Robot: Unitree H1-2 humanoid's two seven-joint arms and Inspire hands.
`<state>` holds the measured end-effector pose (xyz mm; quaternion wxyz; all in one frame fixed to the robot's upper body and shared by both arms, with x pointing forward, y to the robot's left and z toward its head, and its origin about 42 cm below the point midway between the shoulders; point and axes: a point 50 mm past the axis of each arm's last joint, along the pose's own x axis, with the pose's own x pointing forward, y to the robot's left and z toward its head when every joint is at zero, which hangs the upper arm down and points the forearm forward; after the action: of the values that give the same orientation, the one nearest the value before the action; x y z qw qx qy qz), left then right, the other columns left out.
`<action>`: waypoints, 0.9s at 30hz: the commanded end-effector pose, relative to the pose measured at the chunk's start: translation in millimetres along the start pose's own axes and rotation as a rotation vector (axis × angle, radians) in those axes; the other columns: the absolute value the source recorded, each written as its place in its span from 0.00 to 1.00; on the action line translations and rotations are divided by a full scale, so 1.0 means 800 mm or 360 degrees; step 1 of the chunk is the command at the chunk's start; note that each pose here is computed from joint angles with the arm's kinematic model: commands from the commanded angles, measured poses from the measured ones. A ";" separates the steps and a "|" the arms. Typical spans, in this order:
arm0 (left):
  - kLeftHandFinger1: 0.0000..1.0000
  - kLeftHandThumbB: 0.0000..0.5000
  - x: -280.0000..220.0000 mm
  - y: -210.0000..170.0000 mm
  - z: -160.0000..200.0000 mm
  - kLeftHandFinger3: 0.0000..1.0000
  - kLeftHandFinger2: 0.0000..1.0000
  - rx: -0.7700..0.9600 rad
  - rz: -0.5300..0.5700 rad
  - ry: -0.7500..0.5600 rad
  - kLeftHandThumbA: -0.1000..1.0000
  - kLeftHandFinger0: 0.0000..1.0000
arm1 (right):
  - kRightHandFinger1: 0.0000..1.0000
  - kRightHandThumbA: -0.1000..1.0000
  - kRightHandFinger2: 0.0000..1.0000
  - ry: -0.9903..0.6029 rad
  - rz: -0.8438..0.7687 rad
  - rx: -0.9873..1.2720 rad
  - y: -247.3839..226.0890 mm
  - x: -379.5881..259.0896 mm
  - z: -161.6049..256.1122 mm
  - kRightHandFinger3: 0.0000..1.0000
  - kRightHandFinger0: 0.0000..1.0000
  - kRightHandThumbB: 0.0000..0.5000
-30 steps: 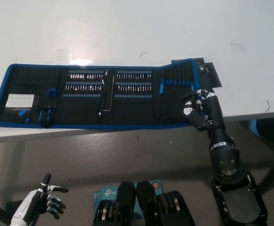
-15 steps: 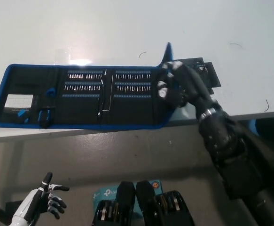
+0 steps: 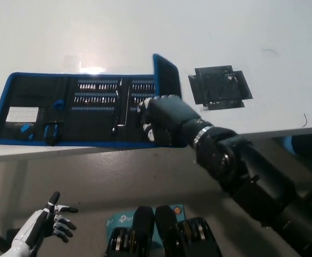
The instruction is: The robot uses its right hand to lift an edge of the toolkit kept in middle of the desk and make one fold in it
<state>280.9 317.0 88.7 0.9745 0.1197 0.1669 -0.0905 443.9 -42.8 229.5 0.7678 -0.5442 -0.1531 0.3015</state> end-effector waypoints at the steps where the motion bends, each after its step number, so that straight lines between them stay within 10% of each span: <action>1: 0.39 1.00 0.001 0.008 0.023 0.61 0.39 0.0080 -0.0022 -0.0052 1.00 0.39 | 0.01 0.00 0.15 0.0037 0.0123 -0.0095 0.019 0.016 0.017 0.40 0.00 0.61; 3: 0.39 1.00 0.001 0.007 0.023 0.61 0.39 0.0082 -0.0041 -0.0056 1.00 0.39 | 0.00 0.00 0.10 0.0046 0.0158 -0.0082 0.033 0.020 0.021 0.36 0.00 0.60; 5: 0.39 1.00 0.001 0.005 0.024 0.60 0.39 0.0090 -0.0050 -0.0050 1.00 0.39 | 0.31 0.00 0.42 0.0058 0.0210 -0.0107 0.053 0.029 0.027 0.44 0.28 0.56; 8: 0.40 1.00 0.000 0.002 0.022 0.59 0.42 0.0099 -0.0058 -0.0036 1.00 0.40 | 0.00 0.00 0.13 0.0050 0.0229 -0.0084 0.073 0.045 0.044 0.36 0.00 0.53; 10: 0.40 0.99 0.002 0.000 0.021 0.60 0.40 0.0101 -0.0080 -0.0035 1.00 0.40 | 0.17 0.00 0.28 0.0036 0.0240 -0.0082 0.075 0.056 0.058 0.39 0.08 0.52; 14: 0.36 0.99 0.006 -0.004 0.023 0.58 0.34 0.0120 -0.0108 -0.0037 1.00 0.37 | 0.03 0.00 0.15 -0.0043 0.0140 -0.0035 0.071 0.072 0.074 0.35 0.00 0.50; 16: 0.35 1.00 0.009 -0.007 0.023 0.57 0.33 0.0121 -0.0119 -0.0040 1.00 0.35 | 0.04 0.00 0.17 -0.0063 0.0119 -0.0020 0.069 0.076 0.076 0.45 0.00 0.46; 19: 0.35 1.00 0.010 -0.009 0.024 0.58 0.33 0.0104 -0.0129 -0.0034 1.00 0.34 | 0.00 0.03 0.06 -0.0057 0.0145 -0.0044 0.070 0.080 0.076 0.91 0.00 0.40; 20: 0.35 1.00 0.010 -0.008 0.023 0.58 0.33 0.0109 -0.0126 -0.0036 1.00 0.35 | 0.76 0.28 0.82 -0.0034 0.0254 -0.0180 0.071 0.079 0.076 1.00 0.66 0.33; 21: 0.34 1.00 0.009 -0.009 0.025 0.59 0.32 0.0111 -0.0125 -0.0038 1.00 0.34 | 1.00 0.34 1.00 -0.0023 0.0260 -0.0200 0.071 0.077 0.075 1.00 0.99 0.36; 27: 0.34 1.00 0.011 -0.004 0.027 0.59 0.32 0.0092 -0.0111 -0.0034 1.00 0.35 | 1.00 0.38 1.00 0.0022 0.0174 -0.0158 0.034 0.063 0.066 1.00 1.00 0.76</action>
<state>288.3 301.6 94.0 0.9679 0.1342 0.1678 -0.1307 444.3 33.5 195.6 0.7276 -0.5891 -0.1340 0.3249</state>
